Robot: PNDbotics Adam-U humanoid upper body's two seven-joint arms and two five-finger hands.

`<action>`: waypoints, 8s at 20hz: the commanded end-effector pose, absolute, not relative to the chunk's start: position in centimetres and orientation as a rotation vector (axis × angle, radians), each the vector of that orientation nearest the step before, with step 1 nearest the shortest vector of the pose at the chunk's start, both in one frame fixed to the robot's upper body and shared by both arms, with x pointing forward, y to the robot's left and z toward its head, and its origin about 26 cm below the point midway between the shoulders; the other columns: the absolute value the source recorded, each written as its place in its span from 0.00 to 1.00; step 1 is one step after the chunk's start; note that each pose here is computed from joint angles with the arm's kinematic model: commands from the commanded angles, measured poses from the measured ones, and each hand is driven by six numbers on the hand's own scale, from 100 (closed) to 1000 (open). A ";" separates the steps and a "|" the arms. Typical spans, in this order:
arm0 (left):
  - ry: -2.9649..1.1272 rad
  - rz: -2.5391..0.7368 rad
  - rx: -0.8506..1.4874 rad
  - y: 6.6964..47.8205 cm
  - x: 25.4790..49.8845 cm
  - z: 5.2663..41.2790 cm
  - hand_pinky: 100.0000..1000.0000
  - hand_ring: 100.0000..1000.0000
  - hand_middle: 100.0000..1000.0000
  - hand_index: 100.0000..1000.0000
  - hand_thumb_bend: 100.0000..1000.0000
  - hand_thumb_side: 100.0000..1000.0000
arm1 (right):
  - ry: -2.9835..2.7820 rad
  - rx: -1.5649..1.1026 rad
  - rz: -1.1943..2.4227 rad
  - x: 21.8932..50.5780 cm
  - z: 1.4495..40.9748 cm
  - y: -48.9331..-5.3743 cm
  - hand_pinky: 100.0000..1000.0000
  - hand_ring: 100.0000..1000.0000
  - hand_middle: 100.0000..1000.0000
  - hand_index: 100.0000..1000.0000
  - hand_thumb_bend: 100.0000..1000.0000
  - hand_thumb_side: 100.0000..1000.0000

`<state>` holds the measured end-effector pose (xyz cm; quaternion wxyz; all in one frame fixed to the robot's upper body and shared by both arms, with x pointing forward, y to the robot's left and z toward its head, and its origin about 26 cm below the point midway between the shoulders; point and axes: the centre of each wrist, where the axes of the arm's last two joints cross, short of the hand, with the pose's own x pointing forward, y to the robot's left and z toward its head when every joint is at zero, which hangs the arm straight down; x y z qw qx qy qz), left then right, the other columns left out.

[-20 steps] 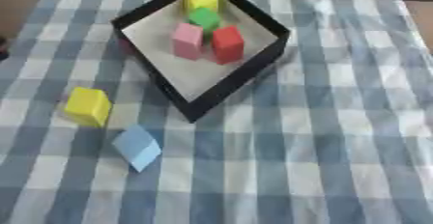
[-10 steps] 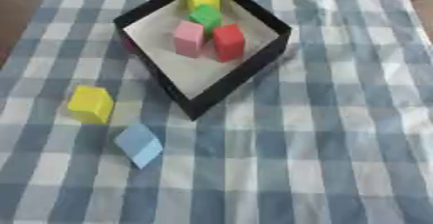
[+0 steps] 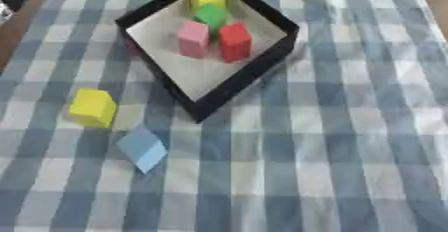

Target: Pick up objects on the table and place them in the box.

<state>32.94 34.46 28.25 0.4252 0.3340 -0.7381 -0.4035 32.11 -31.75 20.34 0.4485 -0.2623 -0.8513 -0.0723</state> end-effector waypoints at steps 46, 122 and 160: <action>-1.277 -1.753 0.555 30.4 34.1 29.3 0.87 0.82 0.83 0.86 0.69 0.24 | -2.071 -0.647 -0.132 32.2 19.8 -31.6 0.77 0.78 0.67 0.81 0.00 0.56; -1.463 -1.876 0.535 19.9 46.1 29.9 0.80 0.70 0.69 0.74 0.36 0.08 | -2.145 -0.585 -0.103 32.7 21.9 -30.4 0.79 0.78 0.68 0.82 0.00 0.64; -1.552 -2.116 0.460 24.3 29.3 33.9 0.82 0.75 0.76 0.84 0.65 0.27 | -2.132 -0.638 -0.081 32.3 21.9 -31.1 0.79 0.78 0.68 0.81 0.00 0.65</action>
